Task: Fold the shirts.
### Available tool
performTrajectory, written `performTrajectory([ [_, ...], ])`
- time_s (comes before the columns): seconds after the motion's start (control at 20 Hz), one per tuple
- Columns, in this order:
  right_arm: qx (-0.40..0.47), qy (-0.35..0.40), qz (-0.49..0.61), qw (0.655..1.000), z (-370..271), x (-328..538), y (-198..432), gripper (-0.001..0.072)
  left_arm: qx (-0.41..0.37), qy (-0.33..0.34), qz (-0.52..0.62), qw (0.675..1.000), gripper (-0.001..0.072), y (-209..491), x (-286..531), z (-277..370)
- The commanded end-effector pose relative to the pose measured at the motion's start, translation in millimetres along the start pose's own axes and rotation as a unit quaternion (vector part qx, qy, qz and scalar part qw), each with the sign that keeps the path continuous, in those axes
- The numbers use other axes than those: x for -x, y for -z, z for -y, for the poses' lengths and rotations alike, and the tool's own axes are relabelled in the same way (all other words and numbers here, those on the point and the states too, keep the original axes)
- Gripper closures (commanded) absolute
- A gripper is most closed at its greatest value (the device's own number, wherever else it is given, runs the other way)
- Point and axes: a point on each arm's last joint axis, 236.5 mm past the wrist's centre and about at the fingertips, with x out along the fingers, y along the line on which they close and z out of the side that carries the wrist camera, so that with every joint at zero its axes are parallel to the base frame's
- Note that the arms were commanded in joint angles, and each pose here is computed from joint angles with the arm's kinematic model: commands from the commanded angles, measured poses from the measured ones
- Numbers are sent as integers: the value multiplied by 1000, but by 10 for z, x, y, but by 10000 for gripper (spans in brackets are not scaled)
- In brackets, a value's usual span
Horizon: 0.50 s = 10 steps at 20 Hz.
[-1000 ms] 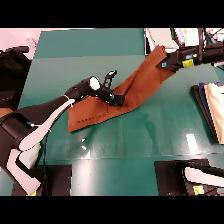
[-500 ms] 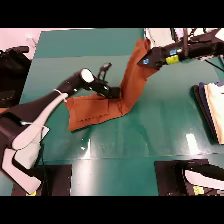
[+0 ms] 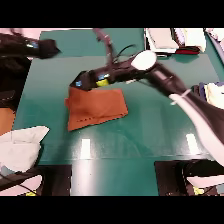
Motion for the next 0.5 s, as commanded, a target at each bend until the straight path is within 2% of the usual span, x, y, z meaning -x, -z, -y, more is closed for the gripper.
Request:
performTrajectory([
  [0.0, 20, -3, 3, 1000, 53, -408, 48, 406, -19, -35, 55, 998, 682, -244, 576, -97],
  [0.1, 46, 35, -20, 998, 343, -151, 25, 406, -28, -22, 46, 998, 682, -186, 524, 39],
  [0.2, 34, 90, -54, 994, 796, 247, 112, 406, -43, 0, 30, 999, 682, -86, 396, 250],
  [0.35, -40, 190, -96, 976, 1652, 966, 492, 405, -67, 35, 7, 997, 682, 73, 175, 611],
  [0.4, -71, 221, -109, 967, 1935, 1205, 681, 391, -74, 45, -3, 996, 682, 138, 108, 709],
  [0.45, -104, 243, -111, 958, 2173, 1395, 834, 334, -84, 54, -13, 995, 682, 207, 43, 804],
])
